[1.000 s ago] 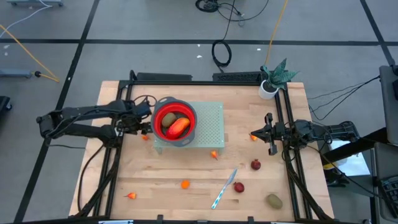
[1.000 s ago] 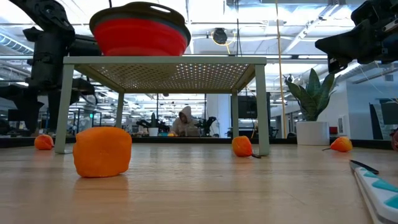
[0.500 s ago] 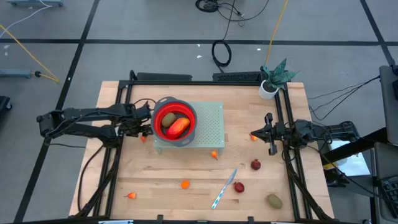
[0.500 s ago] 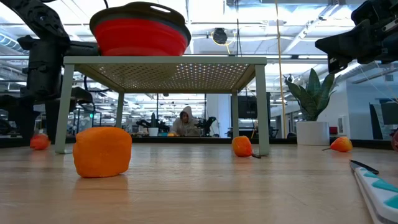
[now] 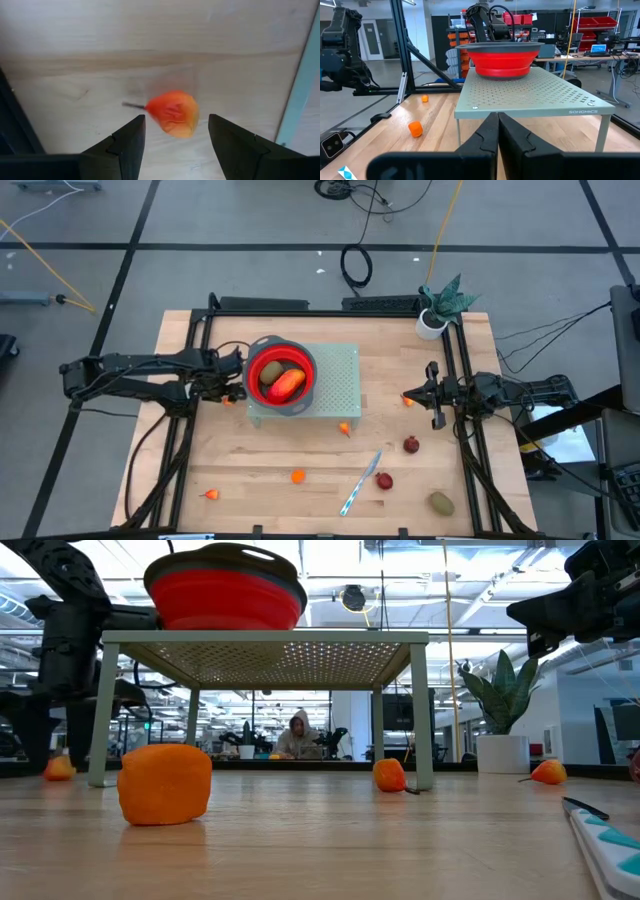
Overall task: Pick & Place Fruit
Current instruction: Put the orange pear into the red strainer bowl on the shelf
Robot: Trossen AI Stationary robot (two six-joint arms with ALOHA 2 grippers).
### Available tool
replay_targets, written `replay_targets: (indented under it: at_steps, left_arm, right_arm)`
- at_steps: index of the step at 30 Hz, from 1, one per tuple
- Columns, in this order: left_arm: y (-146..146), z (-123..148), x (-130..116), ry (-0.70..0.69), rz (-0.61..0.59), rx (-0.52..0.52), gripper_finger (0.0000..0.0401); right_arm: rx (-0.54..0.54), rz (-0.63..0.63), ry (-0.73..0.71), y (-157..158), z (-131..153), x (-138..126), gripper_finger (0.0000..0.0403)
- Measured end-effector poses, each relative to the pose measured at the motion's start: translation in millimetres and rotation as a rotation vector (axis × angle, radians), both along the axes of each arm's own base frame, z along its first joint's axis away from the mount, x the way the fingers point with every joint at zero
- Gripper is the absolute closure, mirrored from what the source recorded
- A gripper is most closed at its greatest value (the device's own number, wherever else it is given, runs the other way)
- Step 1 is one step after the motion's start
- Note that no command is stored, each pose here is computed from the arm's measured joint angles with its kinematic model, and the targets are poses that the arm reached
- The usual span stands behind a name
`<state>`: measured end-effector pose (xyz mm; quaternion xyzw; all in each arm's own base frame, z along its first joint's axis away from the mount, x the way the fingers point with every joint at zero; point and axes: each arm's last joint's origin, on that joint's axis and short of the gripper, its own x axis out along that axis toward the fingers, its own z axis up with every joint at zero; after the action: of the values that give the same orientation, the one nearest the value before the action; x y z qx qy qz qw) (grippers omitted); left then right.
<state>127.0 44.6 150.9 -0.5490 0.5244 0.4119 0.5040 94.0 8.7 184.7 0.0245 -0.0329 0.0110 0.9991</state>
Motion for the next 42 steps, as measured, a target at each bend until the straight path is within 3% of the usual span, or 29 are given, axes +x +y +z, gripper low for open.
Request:
replay_targets:
  at_steps: [6, 22, 33, 42]
  left_arm:
    - [-4.4, -0.1, 0.6, 0.015, -0.060, 0.027, 0.0183]
    - [-9.0, -0.3, 4.2, 0.017, -0.058, 0.081, 0.0186]
    - [-9.1, -0.1, 4.4, 0.022, -0.057, 0.102, 0.0282]
    - [-9.1, 0.2, 4.2, 0.023, -0.035, 0.101, 0.0297]
  right_arm:
    - [0.000, 0.000, 0.000, 0.0, 0.0, 0.0, 0.0403]
    - [0.000, 0.000, 0.000, 0.0, 0.0, 0.0, 0.0403]
    - [0.000, 0.000, 0.000, 0.0, 0.0, 0.0, 0.0403]
    - [0.000, 0.000, 0.000, 0.0, 0.0, 0.0, 0.0403]
